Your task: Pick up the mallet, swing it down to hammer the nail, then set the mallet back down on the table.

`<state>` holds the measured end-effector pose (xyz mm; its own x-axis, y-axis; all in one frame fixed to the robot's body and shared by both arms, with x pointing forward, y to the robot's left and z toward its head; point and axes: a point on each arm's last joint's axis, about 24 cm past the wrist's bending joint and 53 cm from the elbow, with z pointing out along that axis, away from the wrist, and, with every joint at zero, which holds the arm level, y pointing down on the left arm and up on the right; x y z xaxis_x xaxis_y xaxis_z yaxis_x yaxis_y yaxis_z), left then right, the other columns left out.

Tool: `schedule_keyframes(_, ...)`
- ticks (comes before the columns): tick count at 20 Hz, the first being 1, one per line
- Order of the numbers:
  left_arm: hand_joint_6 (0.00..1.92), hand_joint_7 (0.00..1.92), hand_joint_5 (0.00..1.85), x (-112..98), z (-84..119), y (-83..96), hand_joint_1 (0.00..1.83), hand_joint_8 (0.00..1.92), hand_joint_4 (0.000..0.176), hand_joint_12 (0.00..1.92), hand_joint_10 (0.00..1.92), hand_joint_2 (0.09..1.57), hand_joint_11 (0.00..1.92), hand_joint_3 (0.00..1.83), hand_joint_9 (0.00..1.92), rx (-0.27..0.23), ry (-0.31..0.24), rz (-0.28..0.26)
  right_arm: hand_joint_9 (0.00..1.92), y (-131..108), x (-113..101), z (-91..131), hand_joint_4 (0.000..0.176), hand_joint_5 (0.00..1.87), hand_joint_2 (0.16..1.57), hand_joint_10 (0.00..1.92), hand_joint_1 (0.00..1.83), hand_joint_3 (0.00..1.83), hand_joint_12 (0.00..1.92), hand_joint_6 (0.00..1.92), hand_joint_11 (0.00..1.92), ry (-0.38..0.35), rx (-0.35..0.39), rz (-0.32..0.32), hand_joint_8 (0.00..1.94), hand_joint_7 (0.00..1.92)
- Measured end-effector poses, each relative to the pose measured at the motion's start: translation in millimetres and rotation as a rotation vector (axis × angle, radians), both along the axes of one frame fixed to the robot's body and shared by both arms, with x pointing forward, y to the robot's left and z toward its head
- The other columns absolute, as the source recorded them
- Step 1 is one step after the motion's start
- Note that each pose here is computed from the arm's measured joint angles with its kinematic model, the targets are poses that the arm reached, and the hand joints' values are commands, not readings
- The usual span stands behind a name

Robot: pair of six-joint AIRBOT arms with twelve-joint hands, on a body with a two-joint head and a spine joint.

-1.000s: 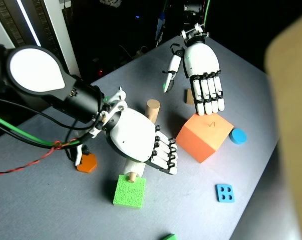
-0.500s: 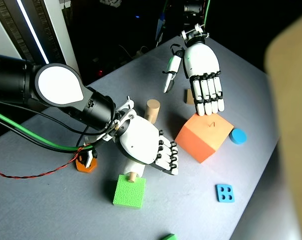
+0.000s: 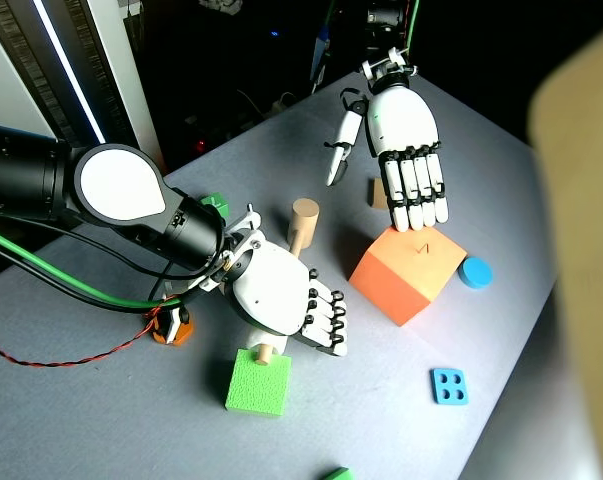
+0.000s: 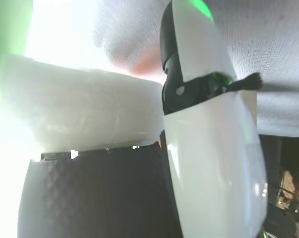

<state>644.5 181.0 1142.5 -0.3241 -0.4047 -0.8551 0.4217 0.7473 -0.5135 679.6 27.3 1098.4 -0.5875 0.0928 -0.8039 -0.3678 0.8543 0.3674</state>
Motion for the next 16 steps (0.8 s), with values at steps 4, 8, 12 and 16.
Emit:
schedule_keyframes(4,0.0,0.0,0.0,0,0,-0.1,0.0,0.0,0.0,0.0,0.0,1.21,0.0,0.0,0.0,0.0,0.0,0.0,0.0,0,-1,-1,0.0,0.0,0.99,0.0,1.31,0.0,0.01,0.0,0.01,0.004,0.003,0.0,0.0,0.0)
schedule_keyframes(8,0.01,0.0,0.03,0,0,-0.3,0.0,0.0,0.0,0.0,0.0,1.21,0.0,0.0,0.0,-0.001,-0.001,0.0,0.09,0,-1,-1,0.0,0.09,0.99,0.0,1.24,0.0,0.34,0.02,0.02,0.007,0.005,-0.001,0.03,0.1)
schedule_keyframes(12,0.02,0.04,0.06,0,0,-0.3,0.0,0.01,0.0,0.0,0.0,1.21,0.0,0.0,0.0,-0.001,-0.001,0.0,0.61,3,-1,1,0.0,0.58,1.02,0.11,1.18,0.0,1.05,0.05,0.06,-0.003,0.007,0.015,0.08,0.68)
schedule_keyframes(16,0.0,0.01,0.01,0,1,-0.9,0.0,0.0,0.0,0.0,0.0,1.18,0.0,0.0,0.0,-0.004,-0.002,-0.001,0.39,7,-1,10,0.0,0.68,1.28,1.41,1.13,0.0,1.59,1.26,0.18,-0.025,0.015,0.033,1.58,0.6)
